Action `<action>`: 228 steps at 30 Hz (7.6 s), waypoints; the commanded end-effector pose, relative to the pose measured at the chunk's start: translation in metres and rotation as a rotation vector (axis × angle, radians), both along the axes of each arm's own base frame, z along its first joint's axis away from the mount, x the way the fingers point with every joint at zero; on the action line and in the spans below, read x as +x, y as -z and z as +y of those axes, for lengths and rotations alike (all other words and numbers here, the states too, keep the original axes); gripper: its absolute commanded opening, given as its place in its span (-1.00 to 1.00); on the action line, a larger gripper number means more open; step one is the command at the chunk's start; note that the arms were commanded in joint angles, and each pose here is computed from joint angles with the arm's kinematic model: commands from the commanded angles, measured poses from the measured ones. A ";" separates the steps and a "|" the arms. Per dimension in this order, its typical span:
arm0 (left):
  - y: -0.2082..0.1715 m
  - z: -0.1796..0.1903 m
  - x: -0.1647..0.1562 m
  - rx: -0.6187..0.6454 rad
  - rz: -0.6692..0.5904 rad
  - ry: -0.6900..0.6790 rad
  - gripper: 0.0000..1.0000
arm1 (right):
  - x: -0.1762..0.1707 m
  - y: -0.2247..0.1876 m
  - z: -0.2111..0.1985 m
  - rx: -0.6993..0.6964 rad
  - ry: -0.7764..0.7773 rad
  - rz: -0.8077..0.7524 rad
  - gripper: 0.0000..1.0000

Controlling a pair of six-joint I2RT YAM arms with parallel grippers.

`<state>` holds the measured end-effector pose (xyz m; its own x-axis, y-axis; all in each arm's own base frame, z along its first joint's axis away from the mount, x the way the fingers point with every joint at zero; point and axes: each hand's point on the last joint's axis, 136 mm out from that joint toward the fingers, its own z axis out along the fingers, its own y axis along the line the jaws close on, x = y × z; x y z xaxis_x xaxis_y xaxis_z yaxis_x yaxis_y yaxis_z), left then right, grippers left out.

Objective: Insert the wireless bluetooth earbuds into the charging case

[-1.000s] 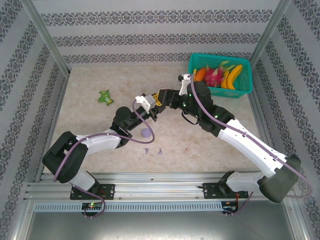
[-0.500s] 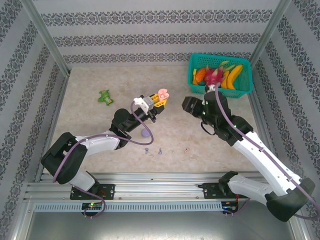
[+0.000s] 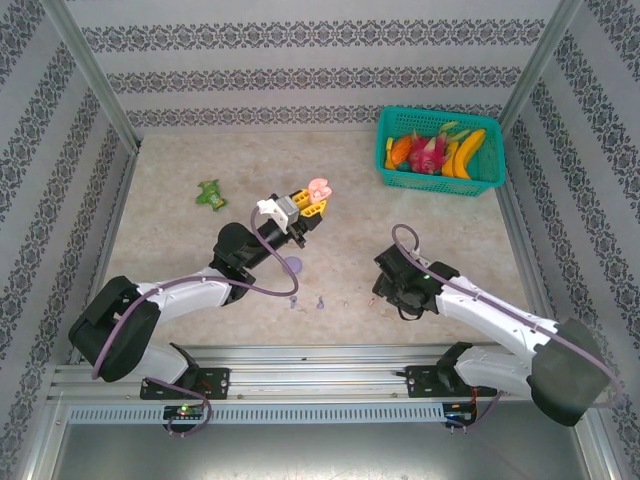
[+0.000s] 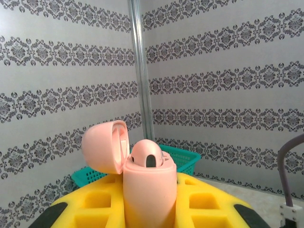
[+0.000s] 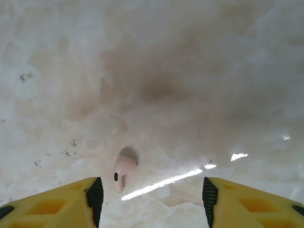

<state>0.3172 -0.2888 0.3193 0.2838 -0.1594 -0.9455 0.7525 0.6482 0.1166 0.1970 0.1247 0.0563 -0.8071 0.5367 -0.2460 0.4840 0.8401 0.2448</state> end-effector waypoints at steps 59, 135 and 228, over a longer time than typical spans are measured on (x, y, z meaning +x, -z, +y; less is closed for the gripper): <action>-0.002 0.004 -0.013 -0.044 0.005 0.030 -1.00 | 0.032 0.034 0.045 -0.179 -0.239 0.104 -0.45; -0.003 0.001 -0.009 -0.055 0.021 0.041 -1.00 | 0.015 0.035 0.023 0.011 0.103 0.121 -0.01; -0.001 0.003 -0.010 -0.058 0.024 0.034 -1.00 | 0.039 0.053 0.061 -0.234 -0.346 0.181 -0.50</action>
<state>0.3141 -0.2865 0.3018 0.2137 -0.1754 -0.9610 0.7690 0.6370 0.0548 0.2362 0.1929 0.0111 -0.9729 0.1565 -0.1702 0.1602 0.9870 -0.0083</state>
